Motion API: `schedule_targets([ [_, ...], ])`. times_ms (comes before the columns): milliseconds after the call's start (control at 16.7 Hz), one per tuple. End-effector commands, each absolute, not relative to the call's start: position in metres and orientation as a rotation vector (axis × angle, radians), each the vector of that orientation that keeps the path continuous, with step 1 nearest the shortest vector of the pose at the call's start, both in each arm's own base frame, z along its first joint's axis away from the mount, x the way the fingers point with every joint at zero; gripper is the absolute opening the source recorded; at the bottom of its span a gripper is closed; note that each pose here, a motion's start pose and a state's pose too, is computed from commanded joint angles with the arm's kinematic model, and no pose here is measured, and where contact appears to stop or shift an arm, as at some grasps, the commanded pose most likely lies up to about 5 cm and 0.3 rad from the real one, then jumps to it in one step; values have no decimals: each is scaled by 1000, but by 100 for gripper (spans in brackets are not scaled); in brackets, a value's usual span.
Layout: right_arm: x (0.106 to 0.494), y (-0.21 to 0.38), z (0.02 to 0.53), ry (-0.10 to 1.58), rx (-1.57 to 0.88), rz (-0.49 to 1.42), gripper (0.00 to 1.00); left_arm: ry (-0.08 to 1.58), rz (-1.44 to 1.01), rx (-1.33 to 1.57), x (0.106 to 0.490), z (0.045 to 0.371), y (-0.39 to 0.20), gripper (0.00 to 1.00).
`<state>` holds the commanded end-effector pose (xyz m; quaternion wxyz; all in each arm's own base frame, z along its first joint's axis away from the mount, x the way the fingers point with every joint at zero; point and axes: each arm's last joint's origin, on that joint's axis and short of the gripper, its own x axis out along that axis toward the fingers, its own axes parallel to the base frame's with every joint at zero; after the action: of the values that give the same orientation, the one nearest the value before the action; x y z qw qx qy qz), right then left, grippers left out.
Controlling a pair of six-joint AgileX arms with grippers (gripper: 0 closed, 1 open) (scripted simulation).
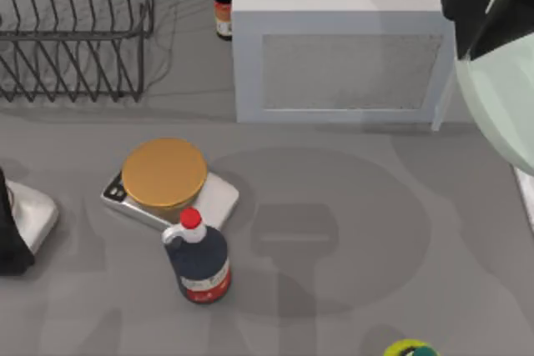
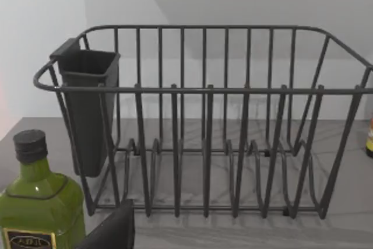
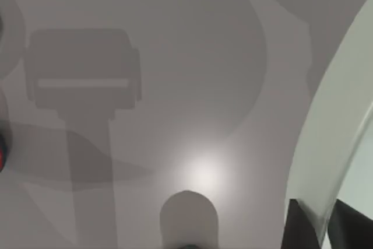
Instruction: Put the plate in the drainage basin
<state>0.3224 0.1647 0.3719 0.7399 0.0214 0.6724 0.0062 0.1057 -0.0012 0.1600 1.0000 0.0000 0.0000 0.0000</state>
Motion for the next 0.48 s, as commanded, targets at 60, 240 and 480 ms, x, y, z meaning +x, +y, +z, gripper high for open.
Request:
schedule_targets([
  [60,322,165,372,1475,47,14,0,0,0,0,106,160,-1,100],
  [240,322,161,376,1458,55,14,0,0,0,0,106,160,-1,100],
  [480,336,140,393,1364,67,15,0,0,0,0,106,160,-1,100],
])
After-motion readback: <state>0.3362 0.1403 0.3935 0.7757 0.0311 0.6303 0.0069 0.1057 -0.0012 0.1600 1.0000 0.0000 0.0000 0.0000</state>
